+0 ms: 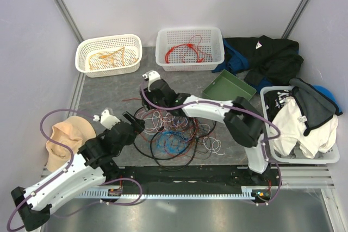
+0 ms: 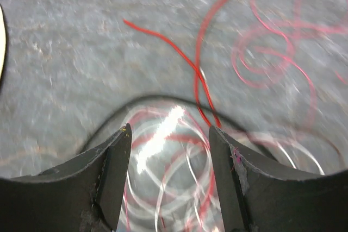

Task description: Untangle the cables

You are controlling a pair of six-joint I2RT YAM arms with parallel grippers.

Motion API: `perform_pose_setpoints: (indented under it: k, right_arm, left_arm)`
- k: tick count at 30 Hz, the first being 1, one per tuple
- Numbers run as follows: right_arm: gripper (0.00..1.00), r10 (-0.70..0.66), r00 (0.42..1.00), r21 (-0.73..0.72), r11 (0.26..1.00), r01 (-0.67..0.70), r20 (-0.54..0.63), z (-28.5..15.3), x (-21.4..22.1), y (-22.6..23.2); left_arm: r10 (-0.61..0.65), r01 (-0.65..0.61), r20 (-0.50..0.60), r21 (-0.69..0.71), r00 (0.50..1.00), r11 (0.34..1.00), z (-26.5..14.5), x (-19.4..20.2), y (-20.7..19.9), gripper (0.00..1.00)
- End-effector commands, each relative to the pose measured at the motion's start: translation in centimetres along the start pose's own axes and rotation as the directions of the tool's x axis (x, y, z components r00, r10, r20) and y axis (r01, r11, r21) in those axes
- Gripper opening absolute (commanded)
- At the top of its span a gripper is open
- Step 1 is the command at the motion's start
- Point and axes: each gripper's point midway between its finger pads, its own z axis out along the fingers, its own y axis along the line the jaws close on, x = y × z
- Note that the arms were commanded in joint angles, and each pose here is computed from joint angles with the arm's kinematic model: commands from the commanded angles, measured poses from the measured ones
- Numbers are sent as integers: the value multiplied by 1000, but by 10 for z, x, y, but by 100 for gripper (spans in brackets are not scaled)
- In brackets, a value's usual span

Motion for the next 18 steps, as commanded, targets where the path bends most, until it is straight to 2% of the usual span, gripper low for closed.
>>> perform_pose_setpoints:
  k: [1, 10, 18]
  right_arm:
    - [66, -19, 999, -31, 999, 20, 42, 41, -29, 8]
    - [65, -53, 997, 16, 998, 55, -63, 98, 10, -7]
    - [61, -74, 993, 58, 995, 80, -93, 115, 29, -23]
  left_arm:
    - [-65, 65, 94, 12, 993, 998, -12, -29, -9, 100]
    - [-70, 67, 129, 28, 989, 997, -24, -44, -11, 100]
    - [-63, 62, 137, 13, 989, 998, -21, -43, -7, 100]
